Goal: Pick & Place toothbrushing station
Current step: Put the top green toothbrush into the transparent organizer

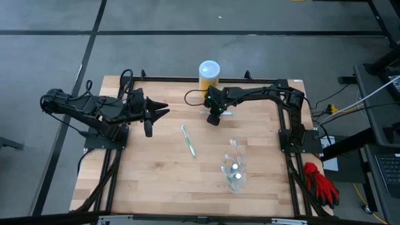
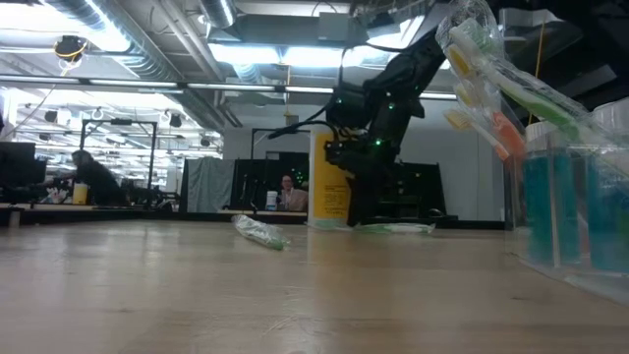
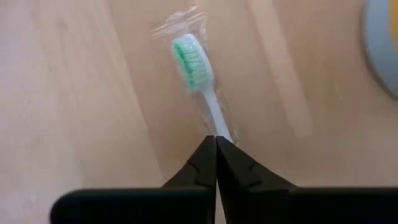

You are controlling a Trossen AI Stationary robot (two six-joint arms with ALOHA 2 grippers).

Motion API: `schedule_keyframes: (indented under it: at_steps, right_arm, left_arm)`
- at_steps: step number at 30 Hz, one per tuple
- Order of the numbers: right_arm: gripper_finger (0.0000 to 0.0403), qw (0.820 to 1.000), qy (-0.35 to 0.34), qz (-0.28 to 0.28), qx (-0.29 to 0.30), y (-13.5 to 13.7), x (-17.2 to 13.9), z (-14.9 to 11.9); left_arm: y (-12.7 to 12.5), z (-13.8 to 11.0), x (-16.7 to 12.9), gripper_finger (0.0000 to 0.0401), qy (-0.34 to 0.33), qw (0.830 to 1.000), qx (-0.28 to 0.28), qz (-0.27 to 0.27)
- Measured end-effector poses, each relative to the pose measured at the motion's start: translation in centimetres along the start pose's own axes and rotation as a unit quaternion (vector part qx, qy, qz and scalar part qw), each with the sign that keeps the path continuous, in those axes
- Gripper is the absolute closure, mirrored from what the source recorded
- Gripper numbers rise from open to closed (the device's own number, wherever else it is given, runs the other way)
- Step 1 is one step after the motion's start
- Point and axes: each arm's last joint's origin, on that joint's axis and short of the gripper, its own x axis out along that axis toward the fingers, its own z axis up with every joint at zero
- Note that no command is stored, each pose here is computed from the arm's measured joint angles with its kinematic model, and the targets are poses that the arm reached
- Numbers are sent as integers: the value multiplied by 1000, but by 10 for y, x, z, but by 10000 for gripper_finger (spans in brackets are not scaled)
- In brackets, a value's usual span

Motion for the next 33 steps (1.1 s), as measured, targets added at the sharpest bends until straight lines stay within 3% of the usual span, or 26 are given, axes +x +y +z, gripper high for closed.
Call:
schedule_keyframes:
  at_steps: [6, 11, 17, 22, 25, 28, 33]
  right_arm:
    - [400, 1000, 1, 21, -4, 20, -1, 0]
    - [401, 999, -37, 22, -7, 48, -25, 6]
    - [402, 991, -130, 7, 10, 78, -89, 11]
    - [402, 975, -215, -27, 38, 98, -156, 0]
    - [402, 970, -238, -31, 33, 105, -179, -10]
    - [402, 974, -226, -13, 13, 112, -179, -13]
    - [394, 982, -188, 11, -1, 120, -142, -5]
  left_arm:
    - [-1, 3, 0, 300, -12, 1000, 8, -5]
    - [-1, 3, 0, 300, -12, 1000, 11, -4]
    - [-1, 3, 0, 300, -11, 1000, 16, -6]
    - [-3, 2, -1, 300, -8, 1000, 21, -16]
    - [-5, 1, -2, 300, -7, 999, 30, -22]
    - [-6, 1, -3, 300, -6, 999, 35, -26]
    - [-9, 0, -5, 300, -5, 999, 39, -35]
